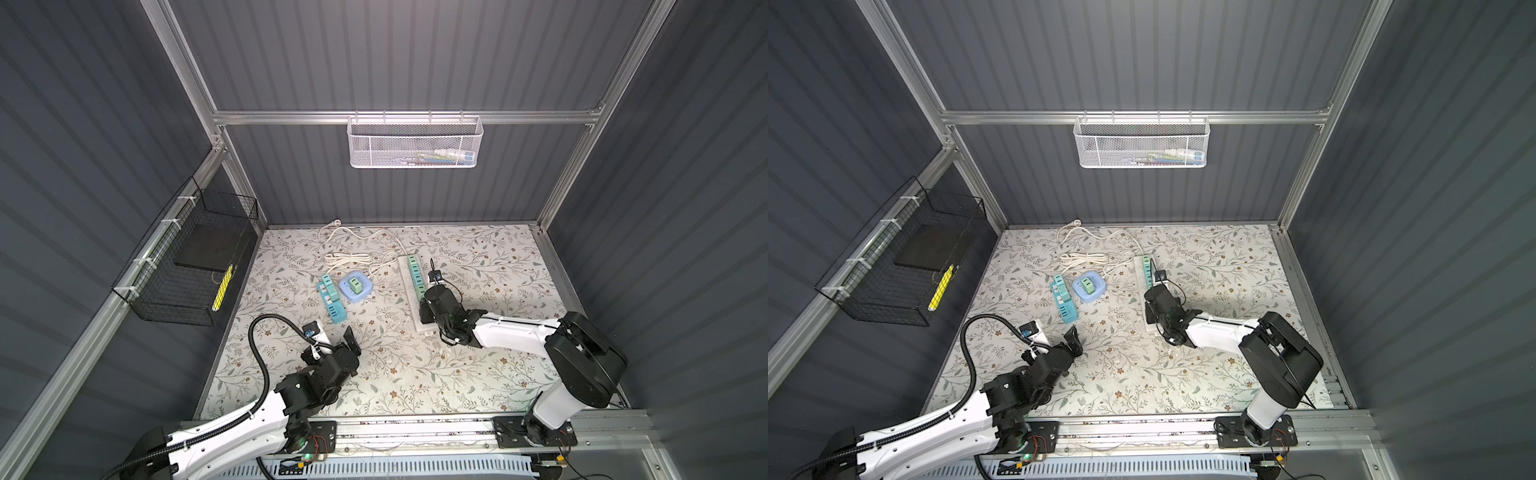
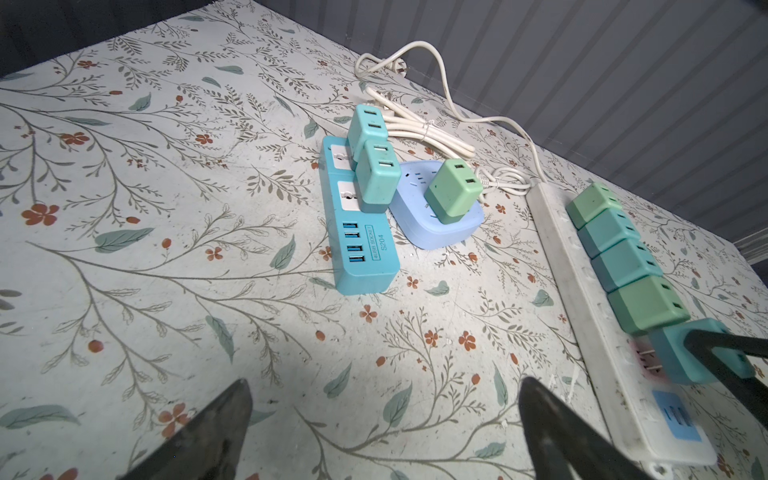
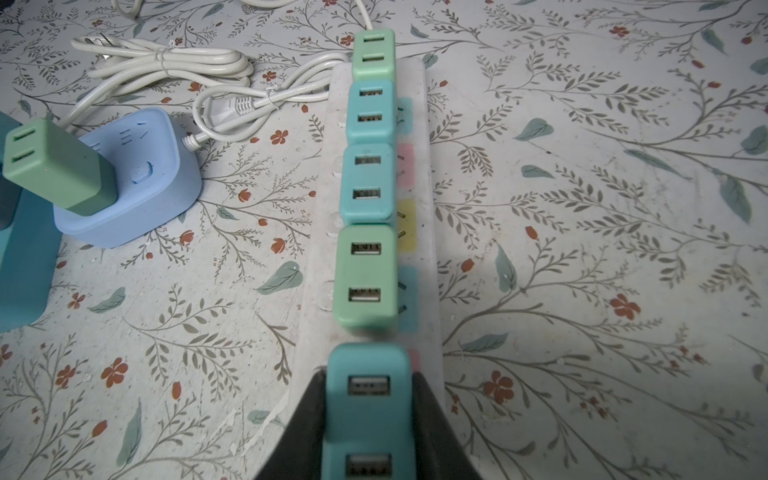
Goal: Insert the plug
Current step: 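Press the teal adapter with right gripper into the socket below the green adapter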
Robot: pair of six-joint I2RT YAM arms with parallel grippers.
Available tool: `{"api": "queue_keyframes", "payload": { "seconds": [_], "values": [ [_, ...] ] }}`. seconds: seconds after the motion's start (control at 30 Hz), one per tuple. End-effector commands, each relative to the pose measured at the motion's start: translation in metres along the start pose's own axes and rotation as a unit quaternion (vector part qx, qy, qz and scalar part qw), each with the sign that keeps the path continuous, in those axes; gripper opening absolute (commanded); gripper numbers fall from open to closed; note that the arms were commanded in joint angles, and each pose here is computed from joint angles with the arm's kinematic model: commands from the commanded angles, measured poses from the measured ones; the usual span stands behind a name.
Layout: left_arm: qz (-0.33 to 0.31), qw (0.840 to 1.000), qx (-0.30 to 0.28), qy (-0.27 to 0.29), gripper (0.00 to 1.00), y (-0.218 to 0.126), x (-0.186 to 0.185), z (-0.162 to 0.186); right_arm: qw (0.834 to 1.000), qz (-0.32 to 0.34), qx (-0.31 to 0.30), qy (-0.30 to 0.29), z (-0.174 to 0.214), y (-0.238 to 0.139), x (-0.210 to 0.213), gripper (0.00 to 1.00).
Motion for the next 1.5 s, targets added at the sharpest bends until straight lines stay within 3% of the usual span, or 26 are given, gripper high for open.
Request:
{"api": "queue_keyframes", "payload": {
  "seconds": [0.0, 0.3, 0.8, 1.47],
  "values": [
    [-0.009, 1.0, -0.002, 0.016, 1.0, 0.001, 0.006, 0.003, 0.998, 0.022, 0.054, -0.021, 0.022, 0.006, -0.006, 0.1],
    [-0.001, 1.0, 0.001, 0.022, 1.0, 0.001, 0.004, 0.004, 0.998, 0.018, 0.056, -0.024, 0.014, -0.005, -0.007, 0.1],
    [0.012, 0.999, 0.01, 0.05, 1.0, 0.006, -0.01, 0.004, 1.0, -0.007, 0.007, -0.005, -0.013, -0.016, -0.002, 0.1],
    [0.015, 0.999, 0.013, 0.049, 1.0, 0.007, -0.009, 0.006, 1.0, 0.011, 0.0, -0.013, -0.003, 0.005, -0.001, 0.1]
  ]
}}
Point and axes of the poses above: each gripper's point midway between its finger pads, its own y axis out along the fingers, its own x axis along the line the jaws close on, z = x × y, the point moved 10 cm from there along -y, back along the fingers, and after that the axes turned 4 degrees about y, right-handed, at the moved point
